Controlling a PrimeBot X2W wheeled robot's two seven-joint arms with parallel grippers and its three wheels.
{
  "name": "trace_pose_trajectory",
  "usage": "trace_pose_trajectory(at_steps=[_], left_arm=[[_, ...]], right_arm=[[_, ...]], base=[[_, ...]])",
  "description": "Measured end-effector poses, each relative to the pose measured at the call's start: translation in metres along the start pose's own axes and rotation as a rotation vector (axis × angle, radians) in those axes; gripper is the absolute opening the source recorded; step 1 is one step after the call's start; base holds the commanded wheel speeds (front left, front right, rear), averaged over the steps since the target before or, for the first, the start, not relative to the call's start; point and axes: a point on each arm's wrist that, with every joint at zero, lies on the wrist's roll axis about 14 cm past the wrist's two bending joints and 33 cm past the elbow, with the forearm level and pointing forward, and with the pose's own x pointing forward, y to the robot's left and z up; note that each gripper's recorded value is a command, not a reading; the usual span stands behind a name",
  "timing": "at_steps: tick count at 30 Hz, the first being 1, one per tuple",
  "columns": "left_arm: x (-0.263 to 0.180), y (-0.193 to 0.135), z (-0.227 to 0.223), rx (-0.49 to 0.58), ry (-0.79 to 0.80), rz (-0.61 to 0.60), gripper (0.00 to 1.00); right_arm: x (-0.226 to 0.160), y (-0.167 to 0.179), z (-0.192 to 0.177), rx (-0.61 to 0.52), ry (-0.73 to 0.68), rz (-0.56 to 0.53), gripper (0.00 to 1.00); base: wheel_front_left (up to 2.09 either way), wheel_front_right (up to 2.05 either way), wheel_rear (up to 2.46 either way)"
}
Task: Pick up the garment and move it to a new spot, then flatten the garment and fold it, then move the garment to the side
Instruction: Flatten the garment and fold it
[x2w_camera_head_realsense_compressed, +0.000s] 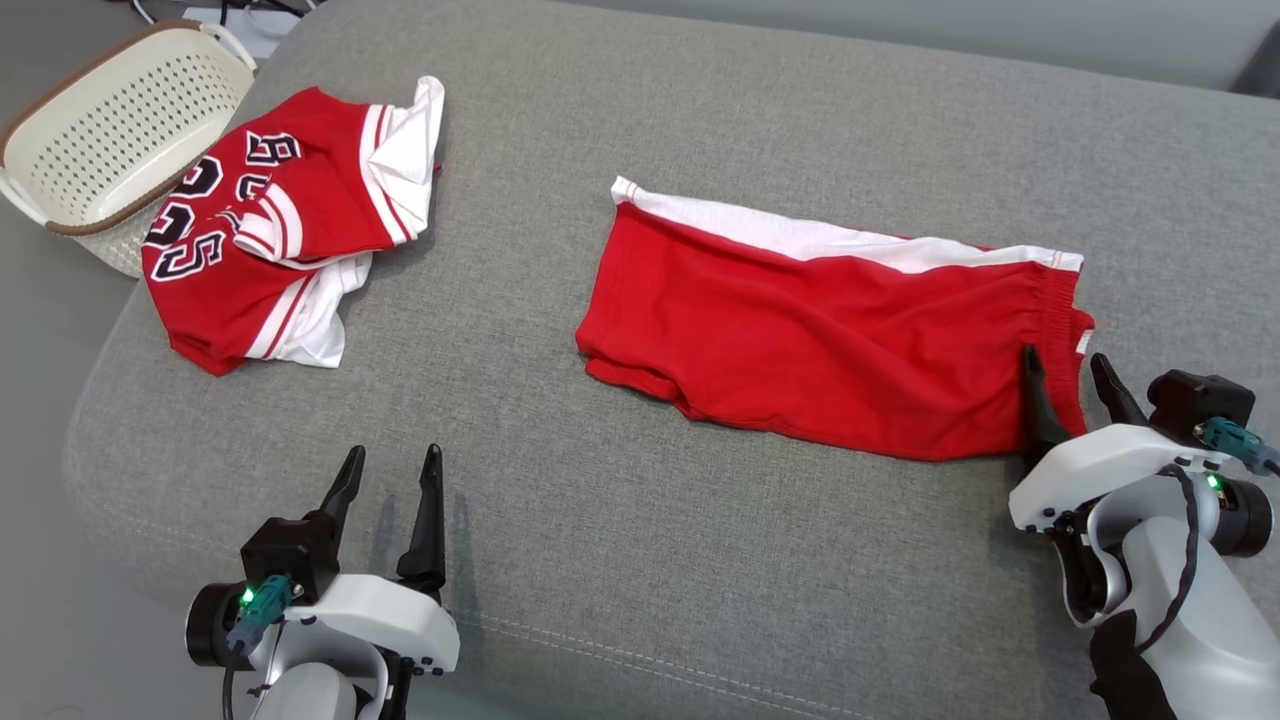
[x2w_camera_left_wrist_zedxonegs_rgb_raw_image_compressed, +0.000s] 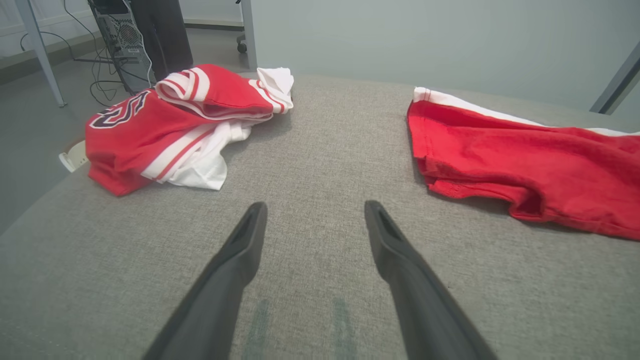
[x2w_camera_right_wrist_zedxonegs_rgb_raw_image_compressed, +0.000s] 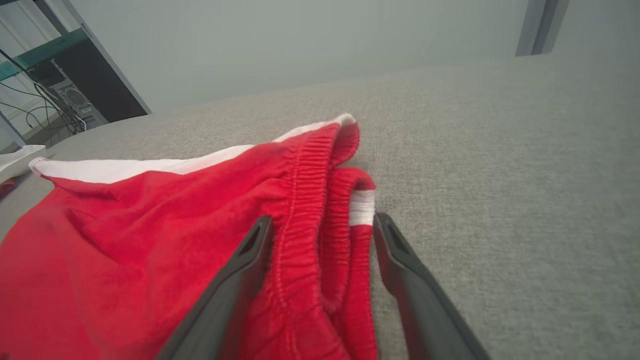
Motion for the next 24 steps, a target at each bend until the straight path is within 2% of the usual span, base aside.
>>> trace_pose_trajectory(at_steps=[9,18,20,21,22,24], left_arm=[[0.008,-0.004,-0.005,0.008,0.017,-0.006,1.00],[0.011,-0.006,-0.001,0.004,0.009,-0.011,1.00],[0.010,-0.005,-0.001,0.003,0.007,-0.008,1.00],[0.009,-0.005,0.000,0.003,0.005,-0.005,1.00],[0.008,-0.004,0.001,0.003,0.001,-0.002,1.00],[0.008,-0.004,0.002,0.000,-0.002,0.002,1.00]], right_arm=[[0.003,-0.019,-0.019,0.041,0.053,-0.061,1.00],[0.013,0.008,-0.026,0.074,0.086,0.021,1.00],[0.014,0.015,-0.026,0.084,0.088,0.035,0.75],[0.014,0.018,-0.026,0.085,0.091,0.043,0.36],[0.014,0.023,-0.025,0.098,0.088,0.052,0.04],[0.014,0.025,-0.022,0.107,0.080,0.054,0.00]], base=[[0.00,0.00,0.00],[0.00,0.00,0.00],[0.00,0.00,0.00],[0.00,0.00,0.00],[0.00,0.00,0.00],[0.00,0.00,0.00]])
